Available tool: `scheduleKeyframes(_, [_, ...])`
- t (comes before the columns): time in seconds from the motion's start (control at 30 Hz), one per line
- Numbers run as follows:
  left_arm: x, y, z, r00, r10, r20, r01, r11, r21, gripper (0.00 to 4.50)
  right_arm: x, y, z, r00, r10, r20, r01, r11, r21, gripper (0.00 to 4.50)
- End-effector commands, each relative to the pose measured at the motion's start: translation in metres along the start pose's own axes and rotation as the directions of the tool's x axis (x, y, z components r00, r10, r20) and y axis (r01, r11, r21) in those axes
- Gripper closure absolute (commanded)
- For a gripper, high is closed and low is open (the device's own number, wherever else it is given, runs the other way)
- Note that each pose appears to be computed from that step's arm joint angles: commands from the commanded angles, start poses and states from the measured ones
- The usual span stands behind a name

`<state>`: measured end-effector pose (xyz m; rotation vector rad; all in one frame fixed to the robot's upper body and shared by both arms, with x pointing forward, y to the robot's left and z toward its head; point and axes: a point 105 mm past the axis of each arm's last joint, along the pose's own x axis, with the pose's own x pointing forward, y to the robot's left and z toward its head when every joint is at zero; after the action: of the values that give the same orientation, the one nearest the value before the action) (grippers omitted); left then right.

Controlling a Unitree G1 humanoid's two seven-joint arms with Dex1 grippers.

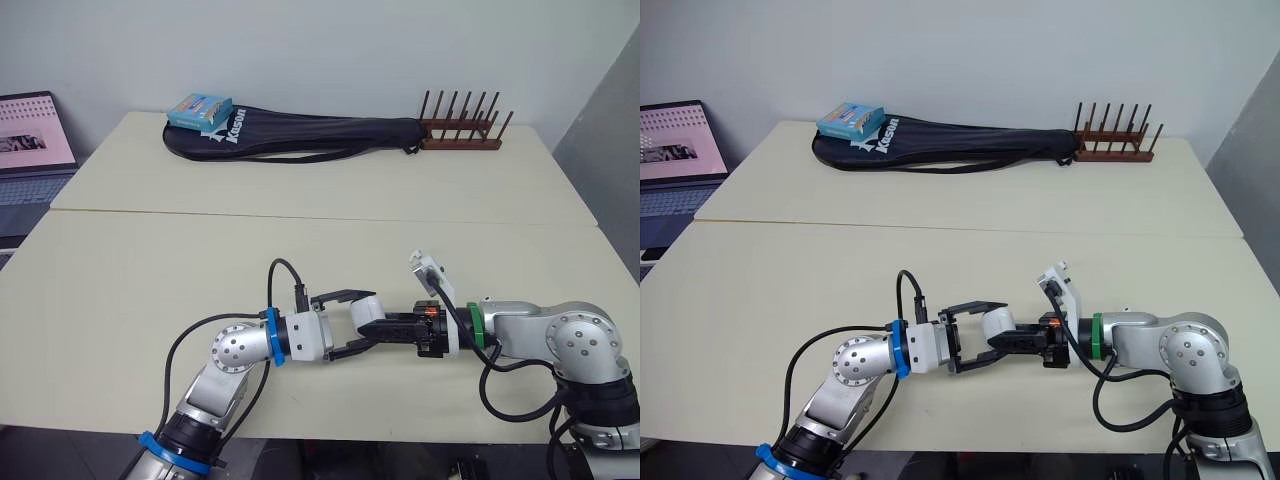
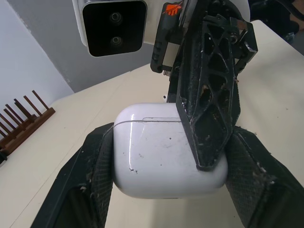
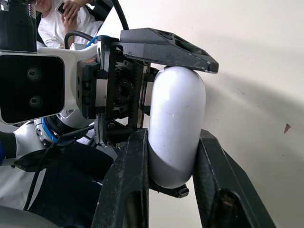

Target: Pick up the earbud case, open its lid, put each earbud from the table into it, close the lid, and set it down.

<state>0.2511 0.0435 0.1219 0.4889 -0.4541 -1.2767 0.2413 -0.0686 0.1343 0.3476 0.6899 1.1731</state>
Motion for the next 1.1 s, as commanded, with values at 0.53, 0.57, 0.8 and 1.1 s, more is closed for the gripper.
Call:
scheduleKeyframes(0.53, [-0.044,0.016,-0.024,0.953,-0.144,-0.267,-0.015,0.858,-0.514,0.00,-0.013,-0.003,0.022,0.974,-0.185,-0.133,0.085,0.836,-0.542,3.68])
scheduleKeyframes(0.57, [-0.041,0.018,-0.021,0.946,-0.164,-0.278,0.002,0.865,-0.502,0.00,-0.013,-0.004,0.021,0.969,-0.197,-0.152,0.073,0.809,-0.583,3.68])
scheduleKeyframes(0.8, [-0.017,0.020,-0.002,0.914,-0.293,-0.282,0.138,0.877,-0.460,0.00,-0.013,-0.006,0.014,0.946,-0.228,-0.230,-0.012,0.686,-0.727,3.68])
scheduleKeyframes(1.1, [0.003,0.021,-0.003,0.890,-0.367,-0.272,0.211,0.858,-0.467,0.00,-0.012,-0.007,0.014,0.943,-0.216,-0.253,-0.048,0.663,-0.747,3.68])
